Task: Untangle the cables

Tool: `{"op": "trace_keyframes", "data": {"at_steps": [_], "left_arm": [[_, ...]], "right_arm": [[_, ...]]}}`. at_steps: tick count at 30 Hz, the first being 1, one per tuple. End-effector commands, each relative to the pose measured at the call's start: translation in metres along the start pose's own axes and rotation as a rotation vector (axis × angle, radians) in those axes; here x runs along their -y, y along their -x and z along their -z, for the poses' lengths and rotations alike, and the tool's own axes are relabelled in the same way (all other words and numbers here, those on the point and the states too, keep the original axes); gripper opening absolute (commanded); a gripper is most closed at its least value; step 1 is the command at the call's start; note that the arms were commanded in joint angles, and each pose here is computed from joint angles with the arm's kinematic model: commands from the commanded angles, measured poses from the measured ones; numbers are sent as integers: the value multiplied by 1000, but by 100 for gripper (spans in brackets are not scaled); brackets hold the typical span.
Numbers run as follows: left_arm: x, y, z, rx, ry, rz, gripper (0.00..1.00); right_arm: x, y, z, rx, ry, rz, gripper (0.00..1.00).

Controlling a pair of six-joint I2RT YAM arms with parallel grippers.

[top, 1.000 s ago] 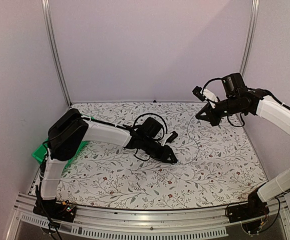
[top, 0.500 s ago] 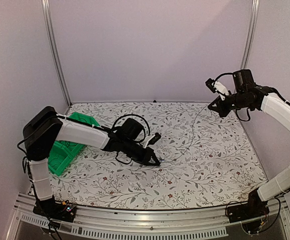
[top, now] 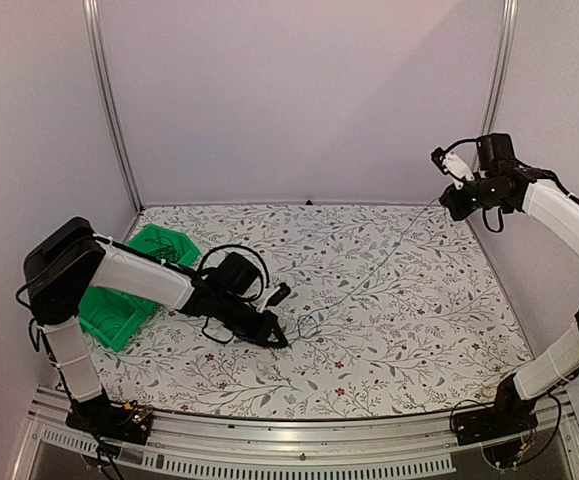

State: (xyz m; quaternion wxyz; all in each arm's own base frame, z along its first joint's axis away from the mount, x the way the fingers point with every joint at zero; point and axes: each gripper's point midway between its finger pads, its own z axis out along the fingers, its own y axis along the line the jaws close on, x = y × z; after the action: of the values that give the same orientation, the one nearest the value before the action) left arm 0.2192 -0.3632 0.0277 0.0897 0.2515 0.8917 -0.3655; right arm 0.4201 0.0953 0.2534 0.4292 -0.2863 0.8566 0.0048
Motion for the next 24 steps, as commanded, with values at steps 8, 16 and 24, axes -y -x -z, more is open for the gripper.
{"op": "trace_keyframes", "data": {"at_steps": [8, 16, 24], "left_arm": [[-18, -17, 11, -9, 58, 37, 0], [-27, -30, 12, -33, 93, 70, 0], [-38, -59, 26, -43, 139, 147, 0]], "right_arm": [[47, 0, 3, -9, -166, -47, 0], [90, -5, 10, -26, -315, -68, 0], [193, -8, 42, -27, -534, -165, 0]]}}
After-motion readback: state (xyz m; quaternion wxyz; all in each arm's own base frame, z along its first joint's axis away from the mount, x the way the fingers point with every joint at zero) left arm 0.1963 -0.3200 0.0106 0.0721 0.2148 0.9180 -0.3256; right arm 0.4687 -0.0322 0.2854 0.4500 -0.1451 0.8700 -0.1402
